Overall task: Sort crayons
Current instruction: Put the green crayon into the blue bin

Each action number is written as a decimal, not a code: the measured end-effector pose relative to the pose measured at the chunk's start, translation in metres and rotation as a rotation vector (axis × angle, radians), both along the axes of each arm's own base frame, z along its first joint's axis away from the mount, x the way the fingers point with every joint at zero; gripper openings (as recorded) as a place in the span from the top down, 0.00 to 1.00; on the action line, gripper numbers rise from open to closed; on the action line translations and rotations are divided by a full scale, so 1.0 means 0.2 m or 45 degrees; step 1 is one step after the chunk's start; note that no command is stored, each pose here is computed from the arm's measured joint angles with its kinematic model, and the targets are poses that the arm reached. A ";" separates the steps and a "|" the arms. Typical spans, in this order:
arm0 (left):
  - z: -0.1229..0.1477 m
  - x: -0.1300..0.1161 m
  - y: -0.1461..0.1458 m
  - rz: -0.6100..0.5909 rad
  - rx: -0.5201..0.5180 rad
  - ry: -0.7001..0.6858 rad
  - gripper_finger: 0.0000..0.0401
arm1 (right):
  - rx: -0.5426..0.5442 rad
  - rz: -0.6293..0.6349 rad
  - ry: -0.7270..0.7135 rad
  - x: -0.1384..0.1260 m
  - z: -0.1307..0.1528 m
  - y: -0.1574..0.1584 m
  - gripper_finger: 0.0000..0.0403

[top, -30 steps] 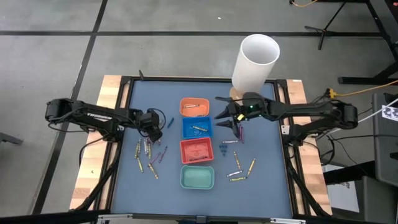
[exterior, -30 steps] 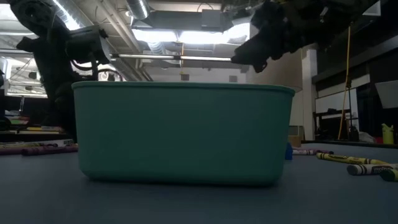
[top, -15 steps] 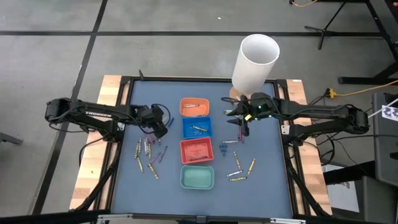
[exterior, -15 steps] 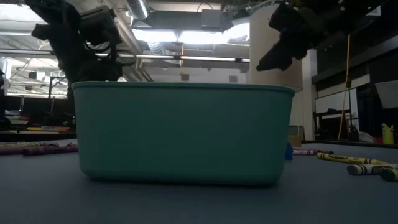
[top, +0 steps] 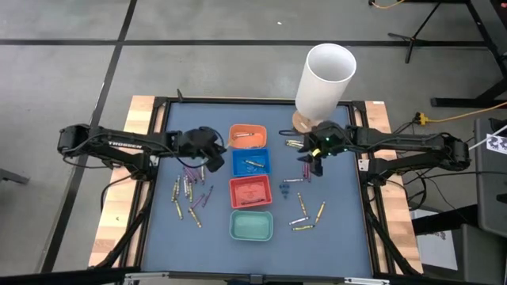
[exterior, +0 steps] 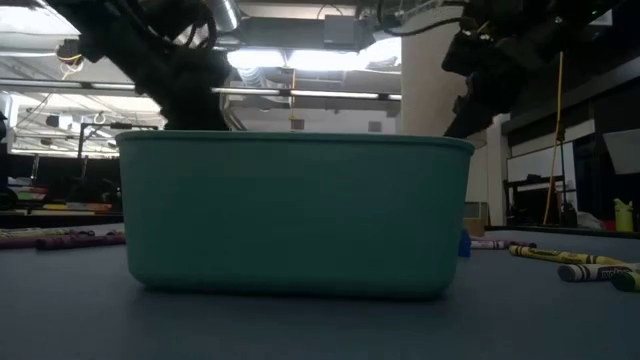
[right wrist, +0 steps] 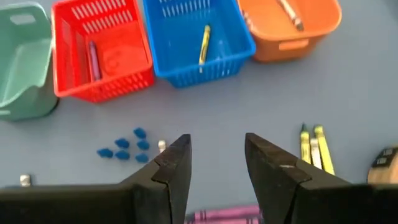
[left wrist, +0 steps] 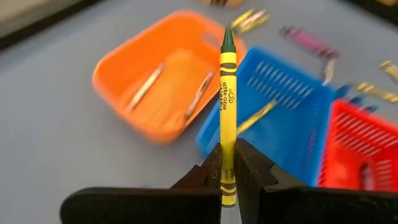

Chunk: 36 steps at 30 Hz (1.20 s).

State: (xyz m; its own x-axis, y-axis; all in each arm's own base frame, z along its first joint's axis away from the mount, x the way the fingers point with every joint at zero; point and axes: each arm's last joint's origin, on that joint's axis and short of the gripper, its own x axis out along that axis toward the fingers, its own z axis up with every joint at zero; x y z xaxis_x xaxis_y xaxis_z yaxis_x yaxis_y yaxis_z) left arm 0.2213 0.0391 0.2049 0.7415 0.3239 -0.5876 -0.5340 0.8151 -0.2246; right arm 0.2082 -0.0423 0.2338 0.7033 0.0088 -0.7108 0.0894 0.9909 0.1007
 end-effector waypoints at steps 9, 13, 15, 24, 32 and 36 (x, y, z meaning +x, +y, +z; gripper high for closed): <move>0.04 0.13 -0.08 -0.188 0.175 -0.224 0.99 | 0.130 -0.117 0.098 -0.03 -0.02 0.01 0.63; -0.01 0.19 -0.13 -0.272 0.232 -0.239 0.99 | 0.188 -0.174 0.151 -0.04 -0.04 0.01 0.63; -0.04 0.22 -0.15 -0.308 0.255 -0.229 0.99 | 0.222 -0.211 0.186 -0.05 -0.04 0.01 0.63; -0.22 0.31 -0.17 -0.374 0.323 -0.107 0.99 | 0.285 -0.540 0.378 -0.12 -0.09 0.01 0.63; -0.31 0.33 -0.17 -0.415 0.367 -0.020 0.96 | 0.342 -0.686 0.434 -0.14 -0.10 0.01 0.63; -0.32 0.33 -0.17 -0.416 0.366 -0.014 0.89 | 0.349 -0.694 0.432 -0.13 -0.10 0.02 0.63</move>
State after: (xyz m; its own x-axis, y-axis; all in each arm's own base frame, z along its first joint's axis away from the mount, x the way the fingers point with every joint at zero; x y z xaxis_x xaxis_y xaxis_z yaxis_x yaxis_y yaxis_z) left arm 0.2875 0.0052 0.1411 0.8381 0.2208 -0.4989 -0.2367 0.9710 0.0321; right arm 0.1814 -0.0376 0.2132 0.3978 -0.0716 -0.9147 0.6374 0.7386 0.2194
